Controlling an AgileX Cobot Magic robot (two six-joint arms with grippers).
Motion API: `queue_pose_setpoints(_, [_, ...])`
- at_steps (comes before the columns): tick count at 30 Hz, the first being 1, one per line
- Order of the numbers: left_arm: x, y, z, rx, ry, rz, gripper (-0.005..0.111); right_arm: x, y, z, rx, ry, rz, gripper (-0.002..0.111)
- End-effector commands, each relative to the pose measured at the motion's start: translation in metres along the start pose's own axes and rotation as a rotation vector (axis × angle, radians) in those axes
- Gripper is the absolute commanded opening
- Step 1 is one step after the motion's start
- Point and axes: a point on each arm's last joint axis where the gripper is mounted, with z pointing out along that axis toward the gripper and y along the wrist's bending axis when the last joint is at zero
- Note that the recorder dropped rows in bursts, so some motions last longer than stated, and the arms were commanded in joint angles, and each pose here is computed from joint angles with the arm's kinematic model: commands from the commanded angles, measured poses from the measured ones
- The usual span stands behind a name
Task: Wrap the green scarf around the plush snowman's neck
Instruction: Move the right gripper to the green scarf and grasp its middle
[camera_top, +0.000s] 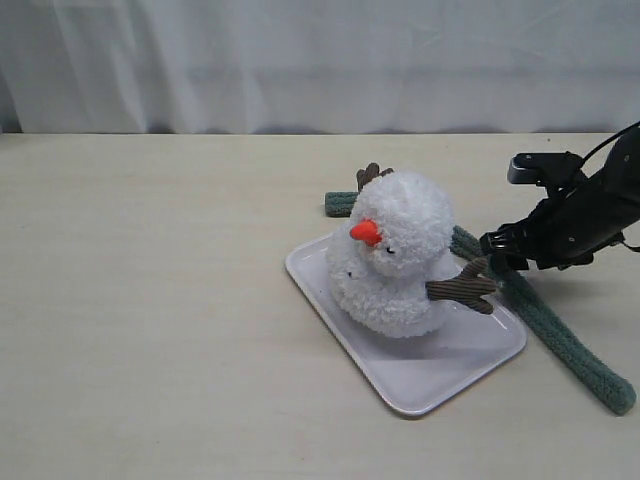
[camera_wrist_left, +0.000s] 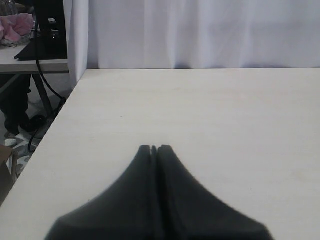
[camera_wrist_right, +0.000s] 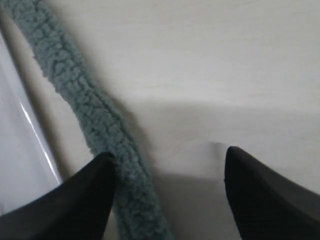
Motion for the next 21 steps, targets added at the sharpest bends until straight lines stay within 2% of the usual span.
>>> queue_pose_setpoints(1, [0.000,0.000,0.000,-0.003,-0.015,-0.008,0.000,-0.001,0.004,0.010,-0.056,-0.007,-0.054,0.061])
queue_pose_setpoints(7, [0.000,0.000,0.000,-0.003,-0.015,-0.008,0.000,0.000,0.005,0.017,-0.070,-0.008,-0.075,0.061])
queue_pose_setpoints(9, [0.000,0.000,0.000,-0.003,-0.015,-0.008,0.000,0.000,0.005,0.017,-0.070,-0.008,-0.075,0.057])
queue_pose_setpoints(11, [0.000,0.000,0.000,-0.003,-0.015,-0.008,0.000,0.000,0.005,0.017,-0.070,-0.008,-0.075,0.049])
queue_pose_setpoints(18, [0.000,0.000,0.000,-0.003,-0.015,-0.008,0.000,0.002,0.007,0.013,-0.087,0.014,-0.148,0.005])
queue_pose_setpoints(21, [0.000,0.000,0.000,-0.003,-0.015,-0.008,0.000,-0.002,0.008,0.002,-0.088,-0.007,-0.149,0.004])
